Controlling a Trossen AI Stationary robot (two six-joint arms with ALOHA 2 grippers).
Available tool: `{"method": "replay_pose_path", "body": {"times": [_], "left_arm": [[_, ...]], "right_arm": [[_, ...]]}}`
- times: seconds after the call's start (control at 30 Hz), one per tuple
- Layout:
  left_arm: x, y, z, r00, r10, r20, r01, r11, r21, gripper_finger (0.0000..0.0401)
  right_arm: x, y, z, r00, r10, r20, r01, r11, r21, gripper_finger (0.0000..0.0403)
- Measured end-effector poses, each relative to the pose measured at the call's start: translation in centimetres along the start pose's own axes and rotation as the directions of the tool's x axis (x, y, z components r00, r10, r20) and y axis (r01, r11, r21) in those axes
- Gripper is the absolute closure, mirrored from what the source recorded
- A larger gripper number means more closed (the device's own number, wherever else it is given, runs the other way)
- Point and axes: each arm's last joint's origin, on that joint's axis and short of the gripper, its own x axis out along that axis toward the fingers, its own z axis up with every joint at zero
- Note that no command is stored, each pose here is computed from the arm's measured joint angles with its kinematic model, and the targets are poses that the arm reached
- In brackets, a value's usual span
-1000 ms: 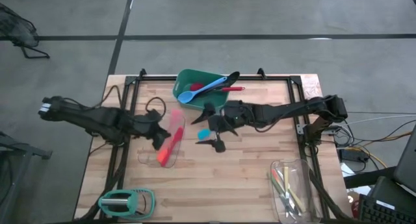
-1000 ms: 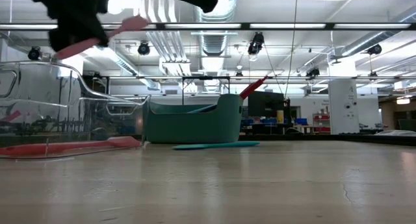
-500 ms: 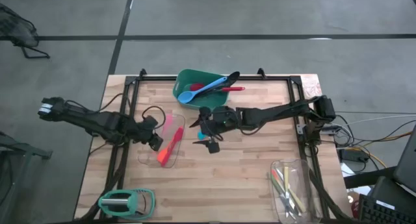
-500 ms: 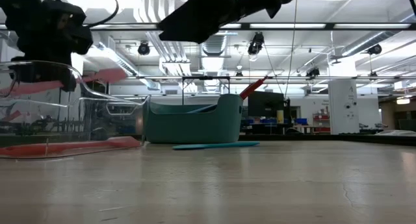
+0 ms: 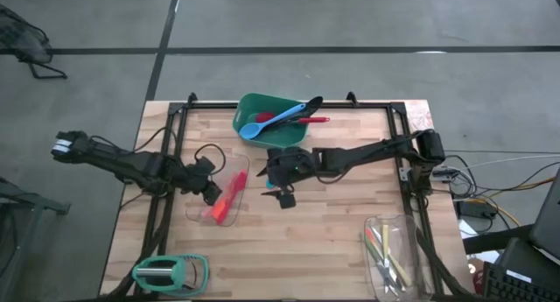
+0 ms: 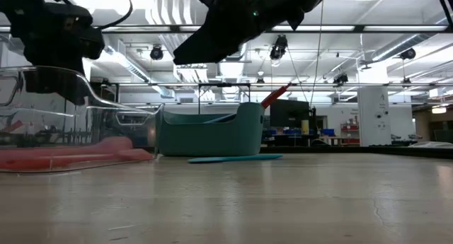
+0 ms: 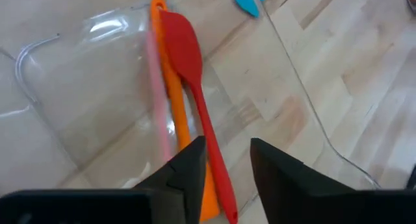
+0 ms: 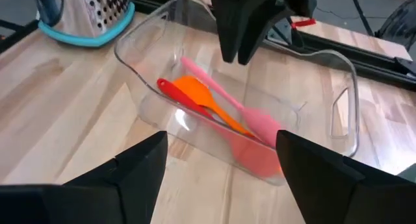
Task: Pick & Place Kitchen Items
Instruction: Put the blue spatula into the left transparent bin
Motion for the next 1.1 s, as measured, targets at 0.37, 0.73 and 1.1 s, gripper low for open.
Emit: {"method": "replay_pose_path", "body": {"times": [0.37,0.73,1.1], "left_arm": [[-1.4,-4.1,2.8,0.849,-0.384,0.363,0.272,0.907,0.321,0.0254],[-1.6,-5.8,2.8,0.479,-0.690,0.542,0.270,0.704,0.657,0.0254],[-0.3,-6.1,2.7,0.524,-0.671,0.524,0.268,0.714,0.647,0.0254]], "right_arm": [[1.8,-0.7,-3.1,0.988,0.016,-0.154,-0.013,1.000,0.022,0.0146],[5.4,-1.2,-7.3,0.927,-0.024,-0.374,0.037,0.999,0.026,0.0154],[6.0,-3.4,-9.4,0.902,-0.001,-0.433,0.030,0.998,0.060,0.0131]]}}
